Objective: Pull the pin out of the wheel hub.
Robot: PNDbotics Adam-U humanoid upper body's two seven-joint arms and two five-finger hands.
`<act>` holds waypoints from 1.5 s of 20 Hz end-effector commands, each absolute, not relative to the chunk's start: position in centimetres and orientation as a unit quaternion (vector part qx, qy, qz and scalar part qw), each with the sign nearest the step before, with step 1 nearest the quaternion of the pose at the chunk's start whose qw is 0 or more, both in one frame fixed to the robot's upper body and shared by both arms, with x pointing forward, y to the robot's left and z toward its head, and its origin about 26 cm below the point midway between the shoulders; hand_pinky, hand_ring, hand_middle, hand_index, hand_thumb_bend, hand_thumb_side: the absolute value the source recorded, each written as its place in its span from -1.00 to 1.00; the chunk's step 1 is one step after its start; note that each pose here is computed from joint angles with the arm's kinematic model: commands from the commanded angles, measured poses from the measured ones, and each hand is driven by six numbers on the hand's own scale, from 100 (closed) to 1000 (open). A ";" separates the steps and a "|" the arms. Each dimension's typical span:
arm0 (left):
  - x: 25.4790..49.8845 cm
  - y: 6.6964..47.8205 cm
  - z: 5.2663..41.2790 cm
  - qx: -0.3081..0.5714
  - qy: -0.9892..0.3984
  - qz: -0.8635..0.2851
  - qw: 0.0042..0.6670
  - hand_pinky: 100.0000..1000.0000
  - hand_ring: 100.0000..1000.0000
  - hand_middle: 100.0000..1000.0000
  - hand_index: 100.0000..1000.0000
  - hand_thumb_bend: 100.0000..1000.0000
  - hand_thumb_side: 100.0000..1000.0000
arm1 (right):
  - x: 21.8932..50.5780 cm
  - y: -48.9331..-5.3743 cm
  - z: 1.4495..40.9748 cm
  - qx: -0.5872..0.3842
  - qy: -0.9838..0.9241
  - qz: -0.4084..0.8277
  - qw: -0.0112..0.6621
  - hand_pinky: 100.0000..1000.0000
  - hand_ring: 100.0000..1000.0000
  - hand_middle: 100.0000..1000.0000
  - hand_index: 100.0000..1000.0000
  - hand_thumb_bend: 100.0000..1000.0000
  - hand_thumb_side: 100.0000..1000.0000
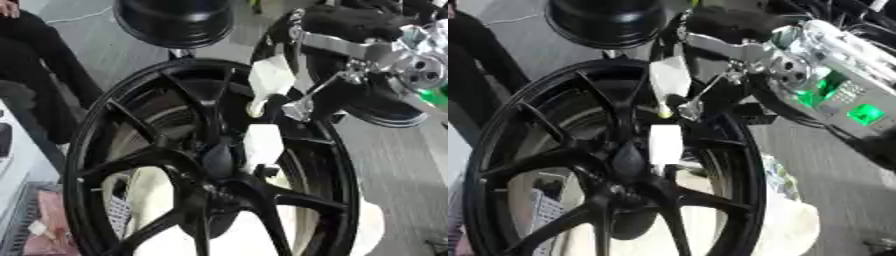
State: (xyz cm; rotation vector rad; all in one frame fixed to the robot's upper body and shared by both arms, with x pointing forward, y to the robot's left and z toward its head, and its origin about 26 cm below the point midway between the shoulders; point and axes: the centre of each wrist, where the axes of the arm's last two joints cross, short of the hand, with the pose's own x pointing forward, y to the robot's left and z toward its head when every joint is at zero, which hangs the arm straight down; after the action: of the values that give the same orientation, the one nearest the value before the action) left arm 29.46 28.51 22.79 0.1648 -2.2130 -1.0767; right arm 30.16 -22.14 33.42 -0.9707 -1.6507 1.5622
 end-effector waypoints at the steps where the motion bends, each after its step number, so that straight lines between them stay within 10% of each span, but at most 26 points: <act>1: 29.3 28.8 23.5 0.068 -0.850 -0.409 0.326 0.82 0.56 0.21 0.60 -1.00 -0.22 | 30.9 -25.2 35.6 -0.446 -0.624 0.534 0.356 0.49 -0.13 -0.30 -0.13 -0.90 -1.00; 17: 29.0 29.5 22.8 0.086 -0.850 -0.395 0.337 0.82 0.56 0.21 0.60 -1.00 -0.22 | 32.1 -44.7 36.2 -0.712 -0.431 0.197 0.517 0.51 0.00 -0.20 -0.03 -1.00 -1.00; 30: 28.9 29.6 22.4 0.092 -0.850 -0.392 0.340 0.83 0.56 0.21 0.60 -1.00 -0.23 | 28.1 -57.1 35.7 -0.815 -0.231 -0.086 0.525 0.53 0.09 -0.08 0.10 -1.00 -1.00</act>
State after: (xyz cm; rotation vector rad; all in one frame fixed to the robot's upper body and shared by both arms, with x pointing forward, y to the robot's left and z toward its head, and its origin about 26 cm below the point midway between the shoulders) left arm 29.06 29.52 21.67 0.2169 -2.1958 -1.0086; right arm 29.43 -55.87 33.71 -1.8869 -0.5912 -0.1168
